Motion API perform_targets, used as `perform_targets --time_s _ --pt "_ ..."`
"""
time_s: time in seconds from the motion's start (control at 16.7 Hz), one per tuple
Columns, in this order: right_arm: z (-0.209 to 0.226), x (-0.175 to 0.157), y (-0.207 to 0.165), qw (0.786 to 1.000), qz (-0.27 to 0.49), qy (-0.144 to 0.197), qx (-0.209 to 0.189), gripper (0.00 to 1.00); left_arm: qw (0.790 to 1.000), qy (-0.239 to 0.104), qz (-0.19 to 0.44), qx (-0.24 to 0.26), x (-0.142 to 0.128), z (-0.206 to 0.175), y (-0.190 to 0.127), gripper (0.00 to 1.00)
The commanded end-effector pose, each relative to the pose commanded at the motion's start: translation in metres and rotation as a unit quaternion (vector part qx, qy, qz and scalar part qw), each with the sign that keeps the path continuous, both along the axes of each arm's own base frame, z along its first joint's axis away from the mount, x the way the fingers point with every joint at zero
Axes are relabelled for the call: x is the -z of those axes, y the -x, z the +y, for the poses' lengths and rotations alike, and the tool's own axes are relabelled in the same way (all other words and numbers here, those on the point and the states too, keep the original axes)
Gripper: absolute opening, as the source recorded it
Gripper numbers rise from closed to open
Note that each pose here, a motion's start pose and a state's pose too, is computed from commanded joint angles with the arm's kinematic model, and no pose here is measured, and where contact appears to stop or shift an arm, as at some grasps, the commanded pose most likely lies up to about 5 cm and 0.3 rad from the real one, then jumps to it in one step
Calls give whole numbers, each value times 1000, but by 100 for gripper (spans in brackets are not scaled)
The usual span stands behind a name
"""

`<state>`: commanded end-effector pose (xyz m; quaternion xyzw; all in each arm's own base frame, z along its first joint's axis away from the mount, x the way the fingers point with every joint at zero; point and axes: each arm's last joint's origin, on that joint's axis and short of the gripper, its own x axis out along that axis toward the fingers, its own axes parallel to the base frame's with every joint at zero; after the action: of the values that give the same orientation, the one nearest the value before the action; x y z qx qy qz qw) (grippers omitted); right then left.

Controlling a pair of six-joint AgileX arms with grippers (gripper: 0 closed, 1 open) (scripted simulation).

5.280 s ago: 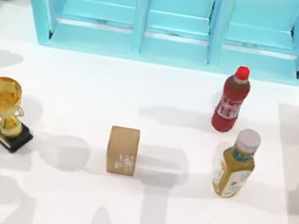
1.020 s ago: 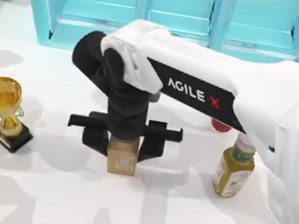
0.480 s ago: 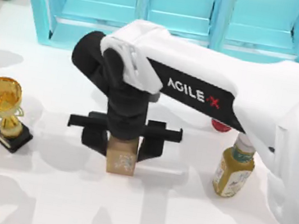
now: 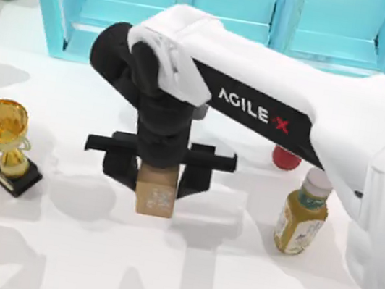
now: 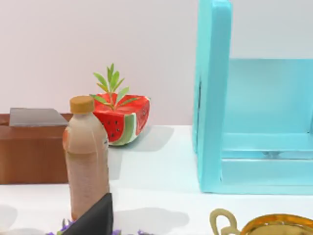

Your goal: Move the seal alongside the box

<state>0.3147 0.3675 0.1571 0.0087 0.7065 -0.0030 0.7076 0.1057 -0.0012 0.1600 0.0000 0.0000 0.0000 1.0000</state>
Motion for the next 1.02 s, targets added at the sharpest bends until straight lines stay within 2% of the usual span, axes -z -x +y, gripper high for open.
perform_targets --time_s 0.18,0.54,0.66,0.84,1.02 --pt "-1 -22 1 1000 1 1 -1 0 1000 0 0 0 0 0 0 100" --pt "-1 -23 2 1000 3 2 -1 0 1000 0 0 0 0 0 0 100" --pt "0 -33 10 1000 5 -6 -10 0 1000 0 0 0 0 0 0 100" --pt "-8 -70 33 999 5 -35 -36 0 1000 0 0 0 0 0 0 100" --pt "-42 -119 54 996 -7 -72 -58 0 1000 0 0 0 0 0 0 100"
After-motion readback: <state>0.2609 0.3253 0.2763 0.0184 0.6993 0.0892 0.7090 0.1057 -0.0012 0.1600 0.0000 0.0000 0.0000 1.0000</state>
